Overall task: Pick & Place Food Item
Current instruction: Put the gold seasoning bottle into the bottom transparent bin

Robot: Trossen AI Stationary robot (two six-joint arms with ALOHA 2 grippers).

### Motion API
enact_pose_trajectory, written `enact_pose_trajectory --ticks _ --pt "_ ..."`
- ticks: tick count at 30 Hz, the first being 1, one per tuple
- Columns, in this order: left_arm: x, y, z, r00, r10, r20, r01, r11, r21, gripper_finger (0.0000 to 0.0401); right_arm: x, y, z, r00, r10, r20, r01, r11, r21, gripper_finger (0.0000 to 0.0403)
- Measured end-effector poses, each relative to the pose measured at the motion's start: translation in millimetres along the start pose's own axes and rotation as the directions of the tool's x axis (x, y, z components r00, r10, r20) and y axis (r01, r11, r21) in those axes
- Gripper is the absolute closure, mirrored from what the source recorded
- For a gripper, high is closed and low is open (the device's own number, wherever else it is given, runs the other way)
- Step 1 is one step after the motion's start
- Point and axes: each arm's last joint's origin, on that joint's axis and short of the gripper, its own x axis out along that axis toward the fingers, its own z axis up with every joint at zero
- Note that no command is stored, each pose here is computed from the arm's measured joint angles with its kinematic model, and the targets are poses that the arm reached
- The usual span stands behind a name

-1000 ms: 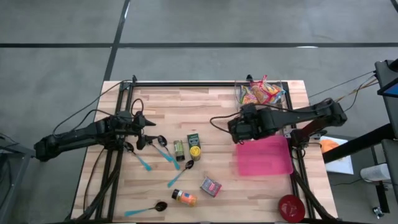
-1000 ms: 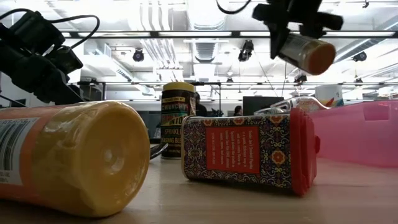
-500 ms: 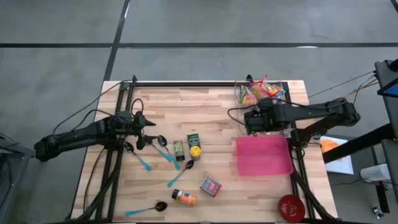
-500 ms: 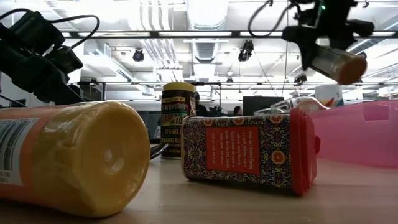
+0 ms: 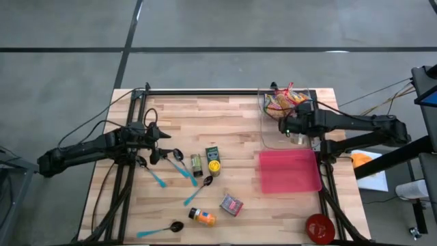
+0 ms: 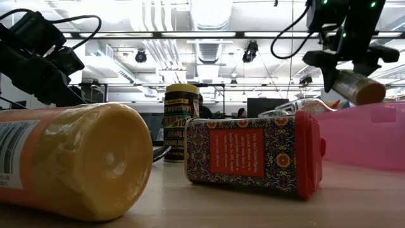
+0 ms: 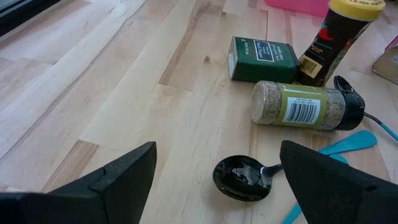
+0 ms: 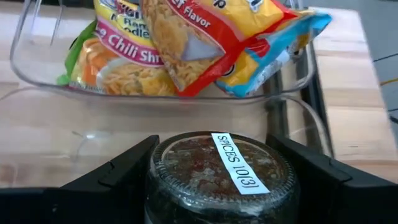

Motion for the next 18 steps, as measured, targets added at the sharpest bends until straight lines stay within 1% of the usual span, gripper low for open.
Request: enact_pose_trajectory --ticks 3,7,11,15,18 --pt "0.0 0.0 0.0 1.0 0.0 0.0 0.0 1.0 0.0 0.0056 13.2 1.0 0.5 1.0 0.001 -0.027 -0.001 1.0 0.008 0.0127" --pt "0.0 0.0 0.0 1.0 0.0 0.0 0.0 1.0 0.0 0.0056 29.5 5.3 1.1 0.997 -0.005 -0.071 0.004 1.0 -0.018 0.0132" --pt "0.0 0.0 0.0 1.0 0.0 0.0 0.0 1.0 0.0 0.0056 37.8 10.6 0.3 0.992 -0.014 -0.122 0.012 1.0 -0.016 0.0132" --pt "0.0 0.0 0.0 1.0 0.0 0.0 0.0 1.0 0.0 0.0056 44.9 13.6 -0.8 0.985 -0.038 -0.169 0.036 0.999 -0.018 0.0121" --pt "0.0 0.0 0.0 1.0 0.0 0.0 0.0 1.0 0.0 0.0056 51.4 15.3 -3.5 0.979 -0.062 -0.196 0.057 0.998 -0.028 0.0128"
